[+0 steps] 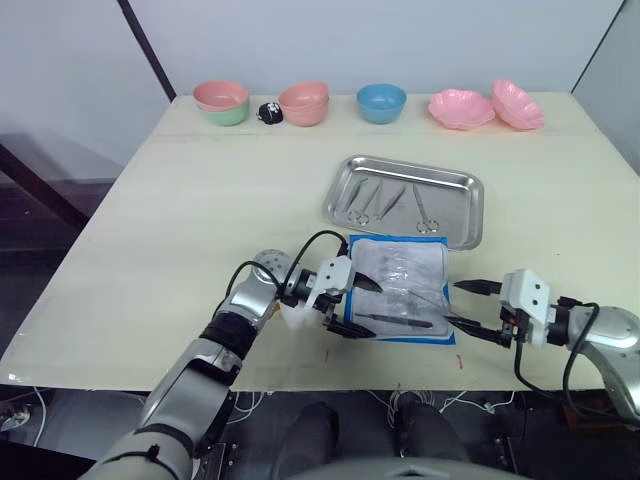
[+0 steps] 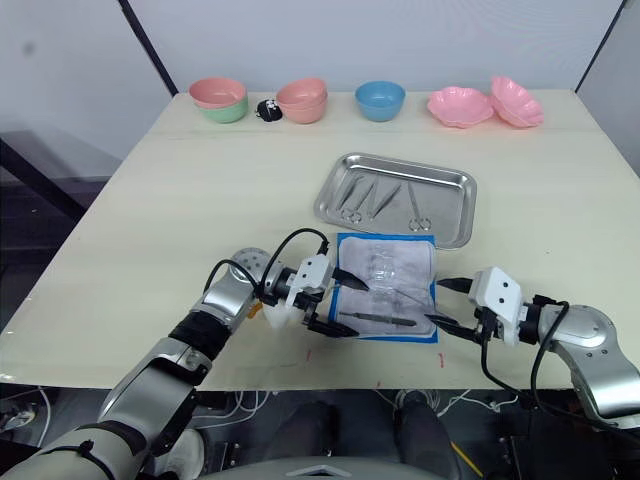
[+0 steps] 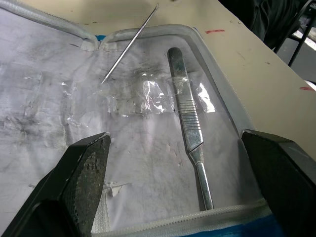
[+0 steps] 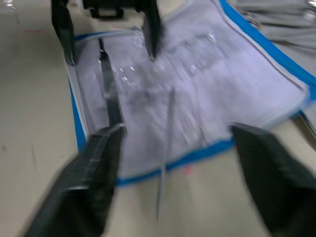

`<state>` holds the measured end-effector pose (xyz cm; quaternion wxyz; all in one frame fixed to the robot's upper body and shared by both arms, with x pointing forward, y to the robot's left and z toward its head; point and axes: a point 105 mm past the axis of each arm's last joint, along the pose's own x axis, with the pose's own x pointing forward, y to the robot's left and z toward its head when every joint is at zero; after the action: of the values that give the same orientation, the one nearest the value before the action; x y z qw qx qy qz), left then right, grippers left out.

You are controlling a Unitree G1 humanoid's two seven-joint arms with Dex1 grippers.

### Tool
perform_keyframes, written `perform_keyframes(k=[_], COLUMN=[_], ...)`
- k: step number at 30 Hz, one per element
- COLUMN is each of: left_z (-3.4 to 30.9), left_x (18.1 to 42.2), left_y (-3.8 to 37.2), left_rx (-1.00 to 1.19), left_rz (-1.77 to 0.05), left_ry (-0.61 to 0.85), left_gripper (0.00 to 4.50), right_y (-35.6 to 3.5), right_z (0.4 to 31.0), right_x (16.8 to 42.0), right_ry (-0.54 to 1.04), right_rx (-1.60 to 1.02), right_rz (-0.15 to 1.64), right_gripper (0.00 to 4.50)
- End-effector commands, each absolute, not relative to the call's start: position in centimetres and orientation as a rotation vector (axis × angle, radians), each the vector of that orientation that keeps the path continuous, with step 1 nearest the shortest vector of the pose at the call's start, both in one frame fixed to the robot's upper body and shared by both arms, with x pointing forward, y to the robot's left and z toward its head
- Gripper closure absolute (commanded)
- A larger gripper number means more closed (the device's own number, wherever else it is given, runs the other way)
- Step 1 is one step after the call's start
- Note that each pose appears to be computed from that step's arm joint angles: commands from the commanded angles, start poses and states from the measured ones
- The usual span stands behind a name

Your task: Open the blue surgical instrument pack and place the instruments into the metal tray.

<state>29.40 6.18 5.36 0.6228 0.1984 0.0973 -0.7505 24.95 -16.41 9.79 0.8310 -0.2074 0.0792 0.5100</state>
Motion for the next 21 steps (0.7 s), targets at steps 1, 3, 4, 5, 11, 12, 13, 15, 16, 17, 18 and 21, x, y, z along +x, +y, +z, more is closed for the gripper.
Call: perform_keyframes(k=[1, 3, 4, 5, 11, 12, 13, 15, 16, 17, 18, 21], left_z=[-0.3, -0.3, -0.3, -0.3, -0.3, -0.2, -0.2, -0.2, -0.2, -0.2, -0.1, 0.0], left_x=[28.2, 28.1, 28.2, 28.2, 28.2, 28.2, 28.3, 28.3, 28.3, 28.3, 28.4, 28.5], left_y=[9.6, 9.6, 9.6, 9.6, 9.6, 9.7, 9.7, 9.7, 9.7, 9.7, 9.7, 9.8], left_rx=[0.435, 0.434, 0.434, 0.433, 0.437, 0.438, 0.439, 0.441, 0.441, 0.441, 0.442, 0.445], left_rz=[-1.635, -1.635, -1.635, -1.635, -1.632, -1.631, -1.631, -1.631, -1.63, -1.63, -1.629, -1.625], left_ry=[0.538, 0.538, 0.538, 0.538, 0.539, 0.539, 0.54, 0.539, 0.538, 0.538, 0.537, 0.535], left_gripper=[0.0, 0.0, 0.0, 0.0, 0.0, 0.0, 0.0, 0.0, 0.0, 0.0, 0.0, 0.0], right_y=[-15.6, -15.3, -15.2, -15.0, -14.3, -14.3, -14.3, -14.5, -14.5, -14.7, -15.1, -15.8], right_z=[9.9, 9.6, 9.5, 9.4, 8.2, 8.0, 7.8, 7.3, 7.2, 6.9, 6.4, 5.7], right_x=[25.6, 25.9, 25.9, 26.0, 26.5, 26.5, 26.6, 26.7, 26.7, 26.7, 26.8, 26.9], right_ry=[0.154, 0.162, 0.167, 0.171, 0.208, 0.217, 0.226, 0.254, 0.266, 0.287, 0.318, 0.376], right_rx=[-0.489, -0.494, -0.495, -0.496, -0.47, -0.464, -0.456, -0.442, -0.437, -0.435, -0.435, -0.432], right_rz=[1.072, 1.072, 1.075, 1.075, 1.067, 1.066, 1.06, 1.054, 1.053, 1.054, 1.033, 1.007], right_gripper=[1.65, 1.65, 1.65, 1.65, 1.65, 1.65, 1.65, 1.65, 1.65, 1.65, 1.92, 3.03])
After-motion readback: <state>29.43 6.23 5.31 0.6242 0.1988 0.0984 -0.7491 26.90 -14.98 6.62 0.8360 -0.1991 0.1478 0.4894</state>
